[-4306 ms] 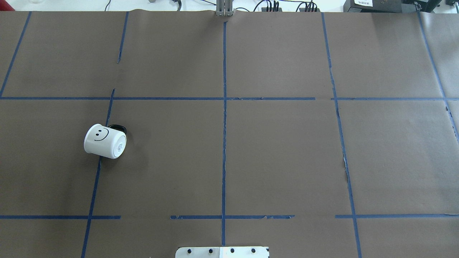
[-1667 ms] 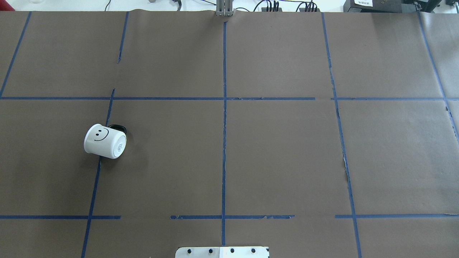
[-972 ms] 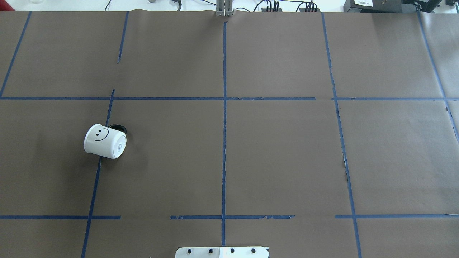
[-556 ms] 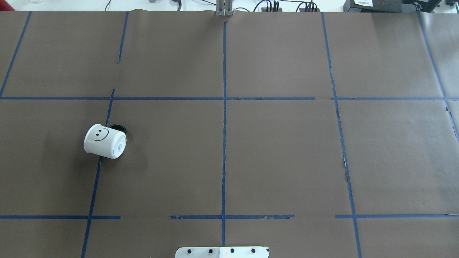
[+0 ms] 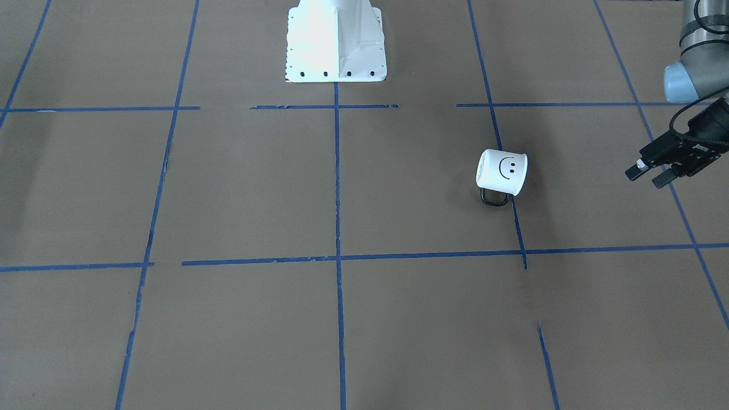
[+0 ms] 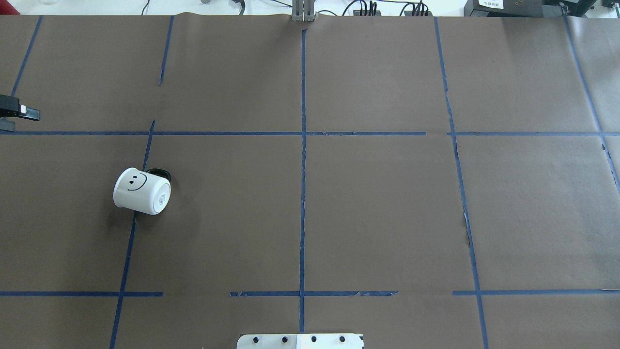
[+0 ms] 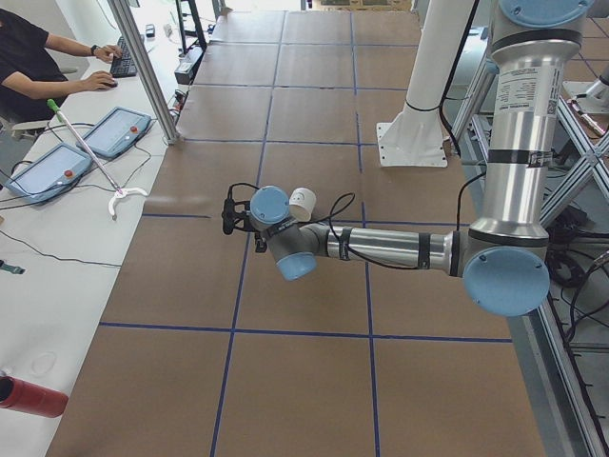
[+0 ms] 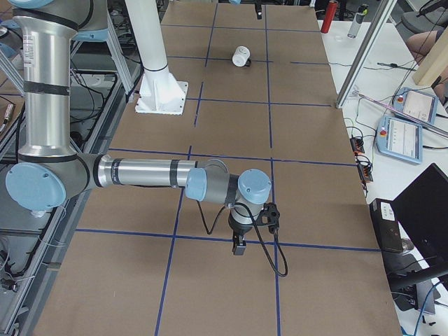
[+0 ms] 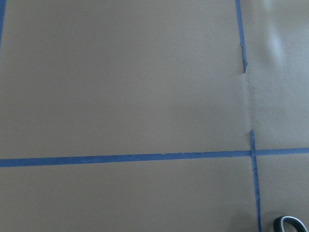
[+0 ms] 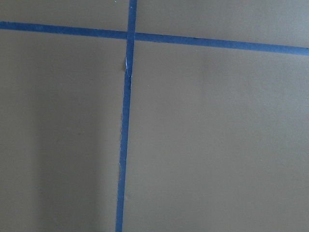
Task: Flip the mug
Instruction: 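Move the left gripper in toward the white mug lying on its side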
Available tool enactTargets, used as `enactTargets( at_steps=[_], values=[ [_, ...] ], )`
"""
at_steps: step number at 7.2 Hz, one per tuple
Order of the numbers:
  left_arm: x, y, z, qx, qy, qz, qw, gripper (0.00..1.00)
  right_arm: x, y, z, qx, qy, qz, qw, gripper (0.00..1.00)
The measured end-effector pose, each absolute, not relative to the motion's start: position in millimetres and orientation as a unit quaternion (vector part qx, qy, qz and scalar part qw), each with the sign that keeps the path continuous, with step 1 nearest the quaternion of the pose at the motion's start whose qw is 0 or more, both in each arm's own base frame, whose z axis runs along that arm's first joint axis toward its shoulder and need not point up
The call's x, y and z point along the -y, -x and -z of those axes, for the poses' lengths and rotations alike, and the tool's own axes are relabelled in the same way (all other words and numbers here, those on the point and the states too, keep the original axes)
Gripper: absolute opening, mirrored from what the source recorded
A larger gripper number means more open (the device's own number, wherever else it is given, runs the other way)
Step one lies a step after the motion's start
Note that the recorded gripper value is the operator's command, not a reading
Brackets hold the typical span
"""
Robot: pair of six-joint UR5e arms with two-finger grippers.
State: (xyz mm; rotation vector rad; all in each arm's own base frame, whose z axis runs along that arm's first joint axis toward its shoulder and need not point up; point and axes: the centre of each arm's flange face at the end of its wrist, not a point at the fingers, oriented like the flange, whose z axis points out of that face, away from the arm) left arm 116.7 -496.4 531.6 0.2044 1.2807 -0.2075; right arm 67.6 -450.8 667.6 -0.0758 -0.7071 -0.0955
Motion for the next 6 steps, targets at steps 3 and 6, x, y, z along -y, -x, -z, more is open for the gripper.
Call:
enactTargets(
  at_steps=[3, 6],
  values=[
    [468.9, -158.9, -531.1, -0.662, -0.101, 0.142, 0.729, 1.00, 450.6, -67.6, -667.8, 0.346, 0.037, 0.047, 0.936, 1.00],
    [439.8, -199.3, -546.3, -0.714, -0.085, 0.161, 0.676, 1.00, 450.6, -67.6, -668.0, 0.346, 0.038, 0.047, 0.936, 1.00]
  ],
)
